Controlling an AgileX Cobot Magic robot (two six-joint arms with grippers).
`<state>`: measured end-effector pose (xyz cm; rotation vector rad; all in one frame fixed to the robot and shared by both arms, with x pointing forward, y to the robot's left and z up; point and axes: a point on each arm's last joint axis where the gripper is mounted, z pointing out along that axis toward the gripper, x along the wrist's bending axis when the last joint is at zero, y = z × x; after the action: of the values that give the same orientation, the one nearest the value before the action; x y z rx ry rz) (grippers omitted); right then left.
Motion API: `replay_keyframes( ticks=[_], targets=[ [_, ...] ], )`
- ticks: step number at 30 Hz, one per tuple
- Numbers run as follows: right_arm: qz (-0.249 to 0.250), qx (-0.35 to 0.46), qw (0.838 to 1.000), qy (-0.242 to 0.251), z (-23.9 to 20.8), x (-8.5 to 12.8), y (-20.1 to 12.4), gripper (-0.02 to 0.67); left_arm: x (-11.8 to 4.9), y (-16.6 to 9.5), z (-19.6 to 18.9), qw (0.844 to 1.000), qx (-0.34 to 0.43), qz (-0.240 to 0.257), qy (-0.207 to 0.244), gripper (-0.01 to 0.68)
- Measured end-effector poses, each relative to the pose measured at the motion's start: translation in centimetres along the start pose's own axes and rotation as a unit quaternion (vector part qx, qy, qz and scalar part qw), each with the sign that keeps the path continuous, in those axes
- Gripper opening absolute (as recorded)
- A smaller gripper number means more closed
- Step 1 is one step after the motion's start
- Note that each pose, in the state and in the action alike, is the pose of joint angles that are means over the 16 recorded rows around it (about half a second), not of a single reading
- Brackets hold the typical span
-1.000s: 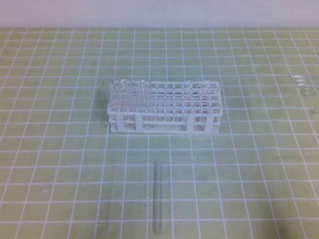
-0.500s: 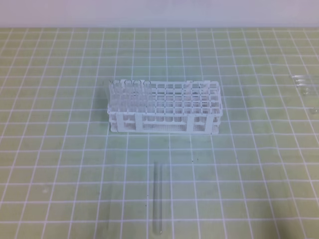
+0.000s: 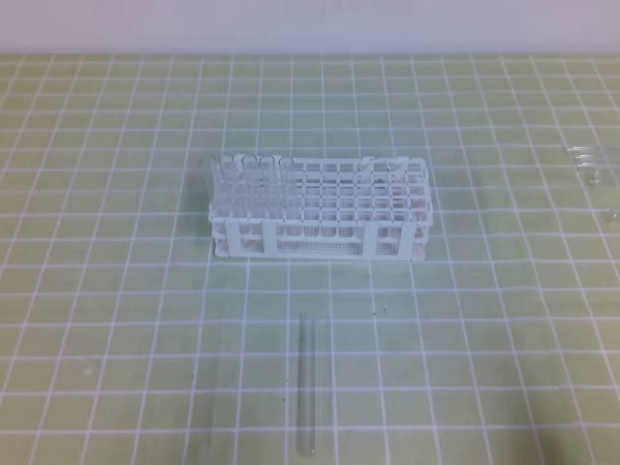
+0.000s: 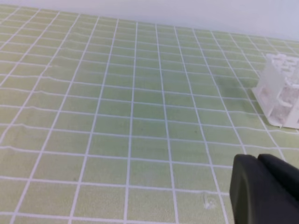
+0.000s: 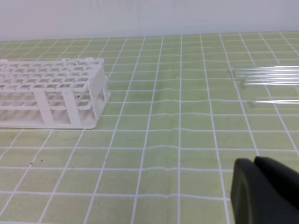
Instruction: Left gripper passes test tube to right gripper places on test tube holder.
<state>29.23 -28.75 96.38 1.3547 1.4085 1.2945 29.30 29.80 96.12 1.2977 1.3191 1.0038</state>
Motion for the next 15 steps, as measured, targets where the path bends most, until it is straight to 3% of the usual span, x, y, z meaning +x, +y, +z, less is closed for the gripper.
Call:
replay_keyframes(
  ticks=[9,15],
  targets=[
    [0.001,-0.006,1.000,-0.001,0.00,-0.01,0.12,-0.015,-0.11,0.22,0.00,1.000,-0.010,-0.024,-0.006,-0.002],
    [0.034,-0.048,0.998,0.000,-0.04,-0.04,0.88,-0.015,-0.37,0.92,-0.05,0.993,-0.049,-0.100,-0.025,-0.002]
  ],
)
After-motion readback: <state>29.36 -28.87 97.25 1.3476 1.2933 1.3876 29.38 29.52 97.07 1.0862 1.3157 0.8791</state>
